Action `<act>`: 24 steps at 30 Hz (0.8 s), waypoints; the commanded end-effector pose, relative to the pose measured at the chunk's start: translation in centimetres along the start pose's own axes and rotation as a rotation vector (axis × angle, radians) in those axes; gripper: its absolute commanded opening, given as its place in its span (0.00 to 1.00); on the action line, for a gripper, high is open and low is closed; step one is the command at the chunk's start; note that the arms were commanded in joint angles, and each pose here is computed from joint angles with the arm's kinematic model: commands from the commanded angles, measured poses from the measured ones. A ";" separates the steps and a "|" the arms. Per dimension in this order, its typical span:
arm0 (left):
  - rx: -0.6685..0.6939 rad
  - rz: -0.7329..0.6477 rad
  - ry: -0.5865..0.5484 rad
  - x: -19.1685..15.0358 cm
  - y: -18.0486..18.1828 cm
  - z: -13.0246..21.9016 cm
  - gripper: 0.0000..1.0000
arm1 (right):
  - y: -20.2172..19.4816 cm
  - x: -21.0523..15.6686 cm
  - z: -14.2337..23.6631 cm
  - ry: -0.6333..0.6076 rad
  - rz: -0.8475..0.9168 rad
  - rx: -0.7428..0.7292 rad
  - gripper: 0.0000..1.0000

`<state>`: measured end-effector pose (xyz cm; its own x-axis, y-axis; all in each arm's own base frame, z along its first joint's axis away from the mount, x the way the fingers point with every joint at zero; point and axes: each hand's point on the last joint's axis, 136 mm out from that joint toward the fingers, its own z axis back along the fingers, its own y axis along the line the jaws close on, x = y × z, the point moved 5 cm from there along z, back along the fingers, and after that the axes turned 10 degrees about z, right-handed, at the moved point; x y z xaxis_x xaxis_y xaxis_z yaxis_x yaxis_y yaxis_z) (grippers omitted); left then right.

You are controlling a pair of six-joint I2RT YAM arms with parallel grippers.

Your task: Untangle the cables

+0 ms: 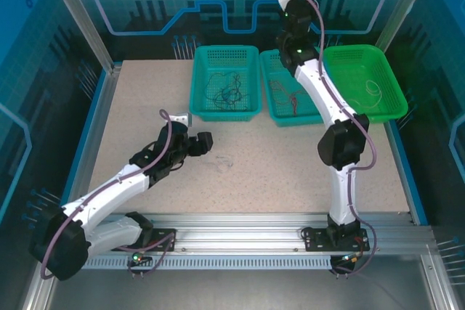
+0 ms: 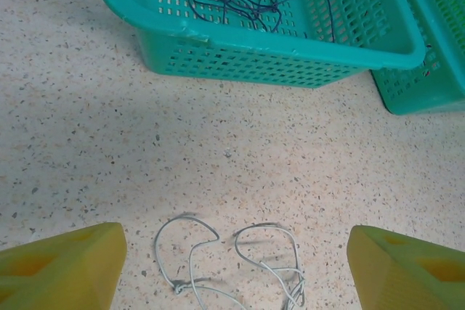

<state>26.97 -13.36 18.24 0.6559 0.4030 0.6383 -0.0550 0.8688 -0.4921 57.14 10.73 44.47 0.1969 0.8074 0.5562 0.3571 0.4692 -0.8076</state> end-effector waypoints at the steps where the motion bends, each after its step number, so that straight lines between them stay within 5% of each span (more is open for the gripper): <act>1: -0.033 0.039 0.016 -0.3 -0.2 -0.5 0.81 | 0.8 -0.2 -1.4 -0.135 0.186 0.010 0.00; 7: -0.047 0.050 0.049 -0.5 -0.6 -0.8 0.81 | 2.0 -2.5 -3.6 -0.176 0.315 0.033 0.00; 14: -0.054 0.067 0.101 -0.9 -1.1 -2.2 0.81 | 7.3 -7.2 -3.8 -0.215 0.786 0.248 0.00; 19: -0.060 0.085 0.127 -1.3 -1.4 -3.8 0.81 | 10.2 -8.5 -1.8 -0.296 0.951 0.284 0.00; 24: -0.074 0.113 0.171 -1.9 -1.7 -4.8 0.81 | 7.3 -12.7 -4.3 -0.115 0.905 0.230 0.00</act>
<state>28.58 -16.09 13.93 0.7728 0.4058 0.4880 -0.0979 0.8360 -0.5399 61.52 6.53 28.08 0.0811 0.9551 -0.2849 -0.1562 -0.2701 -0.9501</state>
